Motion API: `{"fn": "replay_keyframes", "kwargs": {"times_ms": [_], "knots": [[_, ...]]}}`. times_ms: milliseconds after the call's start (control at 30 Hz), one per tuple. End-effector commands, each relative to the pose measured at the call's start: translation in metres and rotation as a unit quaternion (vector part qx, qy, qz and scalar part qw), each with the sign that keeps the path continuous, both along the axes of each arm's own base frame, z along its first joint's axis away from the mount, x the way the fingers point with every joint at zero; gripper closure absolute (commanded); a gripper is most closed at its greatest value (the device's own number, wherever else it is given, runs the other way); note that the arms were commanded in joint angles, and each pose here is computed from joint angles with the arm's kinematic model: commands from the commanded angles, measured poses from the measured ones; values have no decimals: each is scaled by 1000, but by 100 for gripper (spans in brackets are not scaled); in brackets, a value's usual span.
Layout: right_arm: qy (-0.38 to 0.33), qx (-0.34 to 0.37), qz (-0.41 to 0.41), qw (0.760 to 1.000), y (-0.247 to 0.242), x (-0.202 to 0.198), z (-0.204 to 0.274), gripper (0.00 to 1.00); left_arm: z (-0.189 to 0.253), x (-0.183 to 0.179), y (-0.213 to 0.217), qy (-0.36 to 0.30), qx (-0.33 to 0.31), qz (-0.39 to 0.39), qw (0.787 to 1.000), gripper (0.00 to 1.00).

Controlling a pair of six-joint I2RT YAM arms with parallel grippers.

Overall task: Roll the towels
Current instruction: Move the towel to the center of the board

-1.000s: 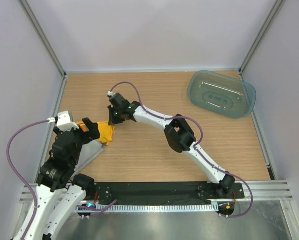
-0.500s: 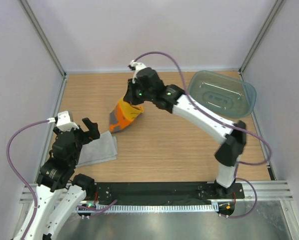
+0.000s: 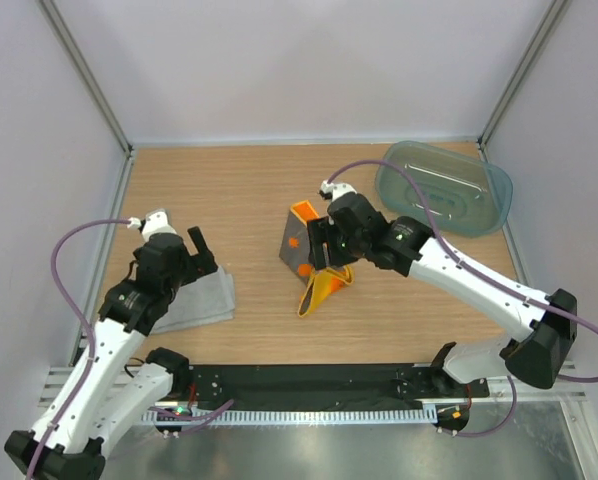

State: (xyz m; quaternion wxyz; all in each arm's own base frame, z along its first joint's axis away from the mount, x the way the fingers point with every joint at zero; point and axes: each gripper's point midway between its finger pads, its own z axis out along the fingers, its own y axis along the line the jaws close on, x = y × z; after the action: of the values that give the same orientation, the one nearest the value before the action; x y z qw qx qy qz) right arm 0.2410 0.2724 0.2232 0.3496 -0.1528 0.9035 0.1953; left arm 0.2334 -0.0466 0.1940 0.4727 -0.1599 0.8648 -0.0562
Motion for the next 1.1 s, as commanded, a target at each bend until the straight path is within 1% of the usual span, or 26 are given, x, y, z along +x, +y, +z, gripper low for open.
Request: {"fn": "replay_keyframes", "kwargs": {"times_ms": [0,67,100,133,233,300,433,600,667,733,767,800,900,933,967,1033,1067], "knots": [[15,5,-6,1000,-16,-18,-4,24,-24,-7,-7,49,-50,37,997,0],[13,-2,-11,1000,-23,-20,-5,22,-41,-7,-7,71,-54,55,995,0],[9,-1,-14,1000,-26,-21,-2,21,-47,-7,-8,79,-66,66,993,0],[9,-8,-17,1000,-29,-22,-3,21,-59,-7,-10,89,-66,69,991,3],[2,-11,-21,1000,-35,-23,2,20,-83,-5,-13,119,-65,74,988,16],[4,-19,-23,1000,-40,-25,0,19,-96,-1,-15,137,-58,78,986,19],[12,-29,-32,999,-46,-28,-9,19,-118,2,-18,171,-51,87,980,22],[24,-33,-37,998,-52,-34,-25,19,-135,17,-26,181,-53,89,978,24],[27,-36,-39,998,-54,-35,-28,19,-145,21,-27,195,-44,90,976,23],[28,-42,-39,998,-57,-37,-30,19,-147,30,-30,196,-43,89,976,21],[28,-44,-40,998,-58,-37,-30,19,-157,30,-31,212,-35,88,973,21],[24,-46,-43,998,-60,-36,-29,19,-159,32,-32,215,-34,86,972,21],[23,-55,-47,997,-65,-37,-30,18,-169,37,-35,223,-31,84,971,35],[21,-58,-48,997,-67,-37,-31,18,-169,40,-35,218,-30,85,972,54],[22,-61,-49,997,-68,-38,-33,18,-170,42,-34,220,-26,88,971,67],[24,-59,-48,997,-68,-38,-35,18,-167,49,-28,211,-9,101,972,88],[29,-61,-46,997,-68,-40,-40,18,-156,58,-28,201,-5,103,974,94]]}}
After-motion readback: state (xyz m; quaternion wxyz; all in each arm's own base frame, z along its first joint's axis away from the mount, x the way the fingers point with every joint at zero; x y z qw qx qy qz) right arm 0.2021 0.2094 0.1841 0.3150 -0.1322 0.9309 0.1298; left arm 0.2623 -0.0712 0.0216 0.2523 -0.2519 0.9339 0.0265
